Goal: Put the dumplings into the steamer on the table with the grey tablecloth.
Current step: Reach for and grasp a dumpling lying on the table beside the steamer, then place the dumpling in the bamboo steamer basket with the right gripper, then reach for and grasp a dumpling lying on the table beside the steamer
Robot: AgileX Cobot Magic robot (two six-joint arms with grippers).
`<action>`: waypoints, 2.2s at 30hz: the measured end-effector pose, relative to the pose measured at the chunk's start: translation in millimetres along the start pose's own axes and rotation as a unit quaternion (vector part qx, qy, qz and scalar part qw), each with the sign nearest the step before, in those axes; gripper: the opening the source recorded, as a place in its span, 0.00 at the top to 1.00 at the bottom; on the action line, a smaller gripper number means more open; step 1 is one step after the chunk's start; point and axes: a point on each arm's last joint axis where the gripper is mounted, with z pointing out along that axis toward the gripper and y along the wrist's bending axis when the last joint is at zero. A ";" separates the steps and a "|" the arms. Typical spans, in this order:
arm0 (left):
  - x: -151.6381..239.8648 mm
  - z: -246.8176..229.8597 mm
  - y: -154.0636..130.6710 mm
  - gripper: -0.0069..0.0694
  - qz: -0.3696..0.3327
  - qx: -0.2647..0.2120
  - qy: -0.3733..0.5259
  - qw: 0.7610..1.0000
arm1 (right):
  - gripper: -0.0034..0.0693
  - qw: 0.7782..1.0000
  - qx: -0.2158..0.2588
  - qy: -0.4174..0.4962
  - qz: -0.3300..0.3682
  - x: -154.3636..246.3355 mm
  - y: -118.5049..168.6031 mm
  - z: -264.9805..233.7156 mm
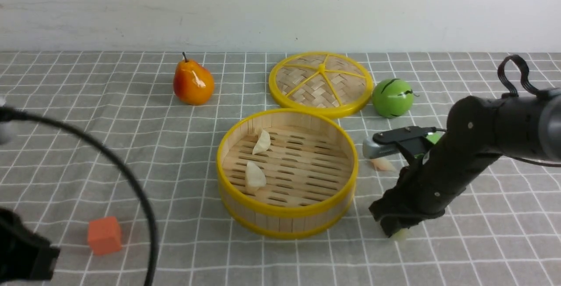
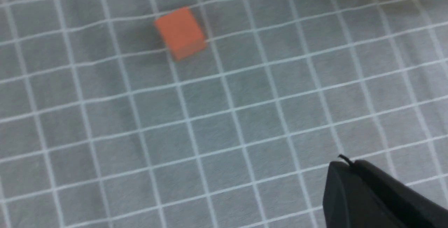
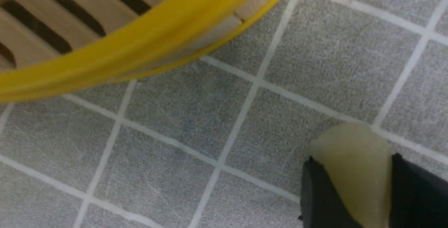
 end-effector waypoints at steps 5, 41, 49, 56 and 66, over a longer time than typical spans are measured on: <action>40.4 4.1 21.2 0.93 -0.042 -0.061 -0.044 0.996 | 0.62 1.000 -0.004 0.001 -0.021 -12.2 5.0 -20.6; 91.3 2.4 39.3 0.93 -0.095 -0.039 -0.261 0.960 | 0.18 0.982 0.000 -0.174 -0.075 -99.0 9.1 -72.8; 91.1 2.6 39.1 0.93 -0.095 -0.038 -0.263 0.959 | 0.30 0.995 0.018 -0.096 -0.032 -92.5 -47.8 -1.7; 91.2 4.2 38.5 0.93 -0.094 -0.035 -0.265 0.959 | 0.61 0.996 0.021 -0.085 -0.033 -90.7 -53.9 18.2; 90.9 4.1 38.4 0.93 -0.094 -0.034 -0.267 0.959 | 0.74 0.994 0.020 -0.094 -0.046 -92.5 -49.4 -0.9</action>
